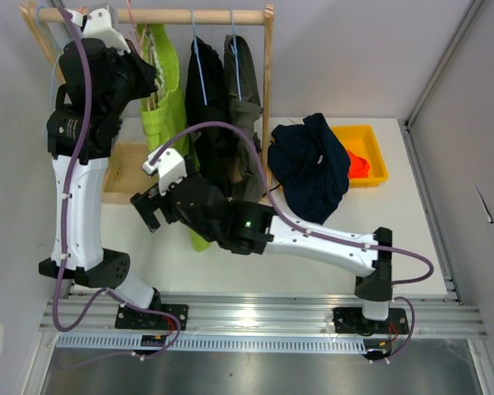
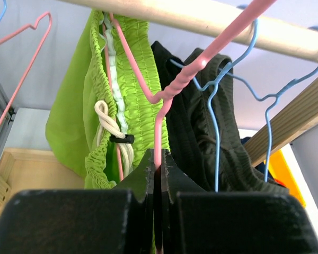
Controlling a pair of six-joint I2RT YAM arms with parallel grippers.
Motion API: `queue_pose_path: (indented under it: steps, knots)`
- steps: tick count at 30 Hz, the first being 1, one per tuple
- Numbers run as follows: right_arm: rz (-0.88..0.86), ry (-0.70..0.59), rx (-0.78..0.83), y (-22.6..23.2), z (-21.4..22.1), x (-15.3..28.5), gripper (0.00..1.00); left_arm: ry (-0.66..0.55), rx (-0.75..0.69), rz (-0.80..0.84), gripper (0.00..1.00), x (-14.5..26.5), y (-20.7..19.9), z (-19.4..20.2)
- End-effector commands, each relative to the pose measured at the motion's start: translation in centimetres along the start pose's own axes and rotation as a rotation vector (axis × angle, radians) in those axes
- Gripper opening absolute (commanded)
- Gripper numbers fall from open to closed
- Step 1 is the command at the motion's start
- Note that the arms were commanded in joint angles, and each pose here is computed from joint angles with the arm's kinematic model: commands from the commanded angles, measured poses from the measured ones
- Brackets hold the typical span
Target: Remove the shorts from the hanger
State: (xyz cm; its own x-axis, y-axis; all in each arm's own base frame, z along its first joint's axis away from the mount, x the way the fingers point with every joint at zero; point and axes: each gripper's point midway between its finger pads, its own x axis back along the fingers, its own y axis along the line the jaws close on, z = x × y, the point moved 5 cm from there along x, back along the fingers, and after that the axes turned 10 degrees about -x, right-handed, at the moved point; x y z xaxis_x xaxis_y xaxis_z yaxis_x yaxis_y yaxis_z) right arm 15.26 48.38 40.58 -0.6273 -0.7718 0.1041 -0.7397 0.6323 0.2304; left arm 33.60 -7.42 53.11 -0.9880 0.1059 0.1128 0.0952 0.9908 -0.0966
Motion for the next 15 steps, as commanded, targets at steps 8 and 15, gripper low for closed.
queue_pose_path:
  steps: [8, 15]
  knots:
    - [0.005, -0.094, -0.021, 0.7, -2.4, -1.4, 0.99, -0.133, -0.024, 0.035, 0.00, 4.7, 0.0, -2.9]
    - [0.034, -0.082, -0.013, 0.6, -1.4, -1.6, 0.93, -0.149, -0.008, 0.061, 0.00, 5.7, -0.2, -3.3]
